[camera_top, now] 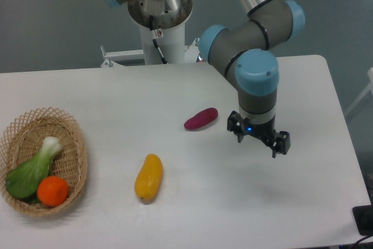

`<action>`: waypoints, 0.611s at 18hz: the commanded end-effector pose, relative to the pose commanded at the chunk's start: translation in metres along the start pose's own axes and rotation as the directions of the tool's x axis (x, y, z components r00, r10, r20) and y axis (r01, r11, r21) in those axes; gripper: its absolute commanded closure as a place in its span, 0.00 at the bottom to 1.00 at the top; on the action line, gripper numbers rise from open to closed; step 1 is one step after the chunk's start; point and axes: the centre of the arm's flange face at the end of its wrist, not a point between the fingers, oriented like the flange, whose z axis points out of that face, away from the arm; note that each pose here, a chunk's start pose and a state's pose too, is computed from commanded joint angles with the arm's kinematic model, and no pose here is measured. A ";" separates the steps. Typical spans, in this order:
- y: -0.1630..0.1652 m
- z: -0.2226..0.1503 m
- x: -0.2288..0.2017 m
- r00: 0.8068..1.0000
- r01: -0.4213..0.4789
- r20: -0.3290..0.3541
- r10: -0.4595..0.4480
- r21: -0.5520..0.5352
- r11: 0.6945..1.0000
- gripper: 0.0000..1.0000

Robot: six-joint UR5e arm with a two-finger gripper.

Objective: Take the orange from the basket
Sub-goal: 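Move the open gripper over the wicker basket toward the orange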

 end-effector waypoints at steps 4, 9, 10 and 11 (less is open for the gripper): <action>-0.024 -0.013 0.028 1.000 0.004 -0.022 -0.003 0.046 0.999 0.00; -0.058 -0.032 0.070 0.997 0.055 -0.055 -0.050 0.104 0.993 0.00; -0.062 -0.037 0.077 0.997 0.060 -0.058 -0.054 0.107 0.992 0.00; -0.066 -0.041 0.086 0.996 0.066 -0.068 -0.058 0.117 0.991 0.00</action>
